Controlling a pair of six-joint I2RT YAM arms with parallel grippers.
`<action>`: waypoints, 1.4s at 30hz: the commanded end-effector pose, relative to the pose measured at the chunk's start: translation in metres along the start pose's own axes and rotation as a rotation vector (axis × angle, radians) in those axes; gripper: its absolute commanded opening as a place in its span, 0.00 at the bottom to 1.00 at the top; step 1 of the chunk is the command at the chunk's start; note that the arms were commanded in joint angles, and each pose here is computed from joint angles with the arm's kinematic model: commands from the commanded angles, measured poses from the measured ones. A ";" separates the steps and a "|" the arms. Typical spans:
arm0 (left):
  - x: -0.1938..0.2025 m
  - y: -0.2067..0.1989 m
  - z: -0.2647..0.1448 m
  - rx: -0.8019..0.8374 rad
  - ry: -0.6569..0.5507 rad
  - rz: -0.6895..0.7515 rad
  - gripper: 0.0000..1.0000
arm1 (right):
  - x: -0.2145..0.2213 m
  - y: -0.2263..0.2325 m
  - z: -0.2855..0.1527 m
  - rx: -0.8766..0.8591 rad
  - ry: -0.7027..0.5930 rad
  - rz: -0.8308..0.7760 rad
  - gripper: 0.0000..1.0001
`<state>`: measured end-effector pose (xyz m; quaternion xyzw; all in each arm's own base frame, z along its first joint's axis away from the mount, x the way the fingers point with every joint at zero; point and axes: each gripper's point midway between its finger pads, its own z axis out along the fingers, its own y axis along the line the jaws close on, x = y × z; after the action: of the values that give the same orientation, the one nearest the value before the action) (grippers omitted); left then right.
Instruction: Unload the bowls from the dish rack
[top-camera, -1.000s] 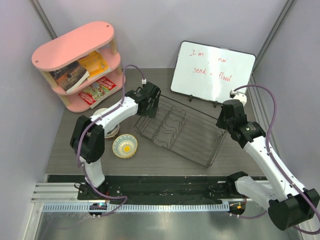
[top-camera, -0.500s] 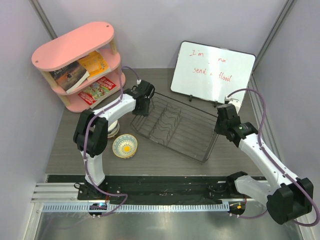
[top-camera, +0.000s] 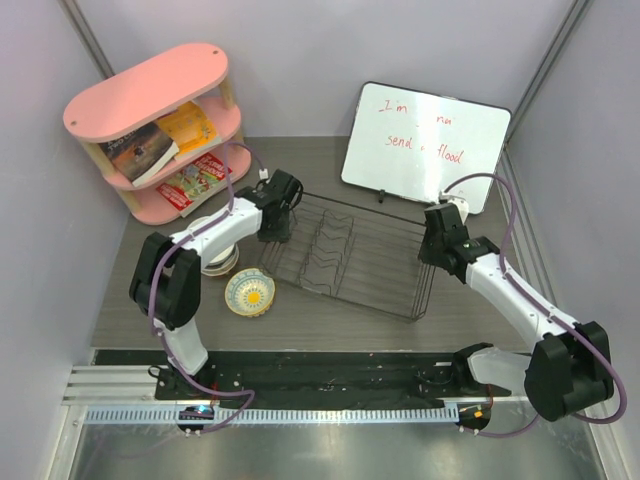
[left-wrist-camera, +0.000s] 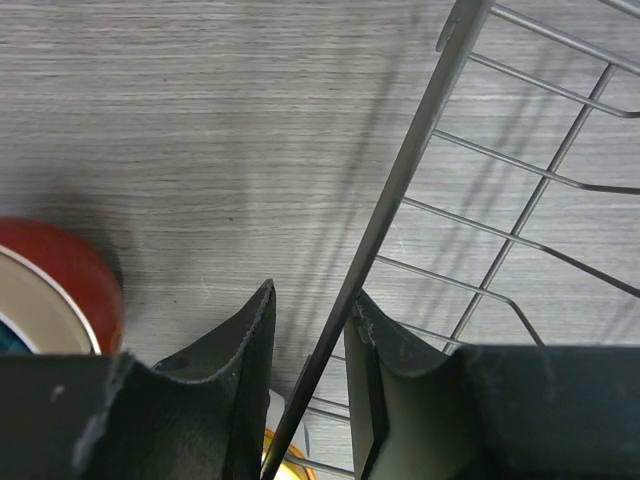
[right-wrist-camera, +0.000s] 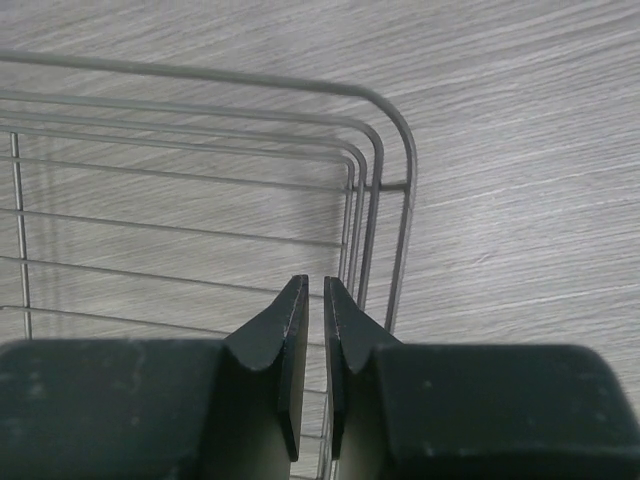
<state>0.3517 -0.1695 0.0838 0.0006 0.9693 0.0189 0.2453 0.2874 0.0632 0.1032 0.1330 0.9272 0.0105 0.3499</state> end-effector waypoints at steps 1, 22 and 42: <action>-0.029 0.024 -0.010 -0.118 -0.125 -0.123 0.16 | -0.030 0.003 -0.001 0.012 -0.089 0.039 0.18; -0.035 0.051 -0.008 -0.216 -0.105 -0.156 0.19 | -0.059 0.039 0.018 -0.067 -0.069 0.088 0.17; -0.040 0.065 -0.013 -0.270 -0.088 -0.048 0.61 | -0.015 0.037 0.023 -0.106 0.046 0.079 0.11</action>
<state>0.3717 -0.1170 0.0902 -0.0412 0.9573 0.1320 0.2539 0.3316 0.0938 0.1017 0.1462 0.9251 0.0685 0.3437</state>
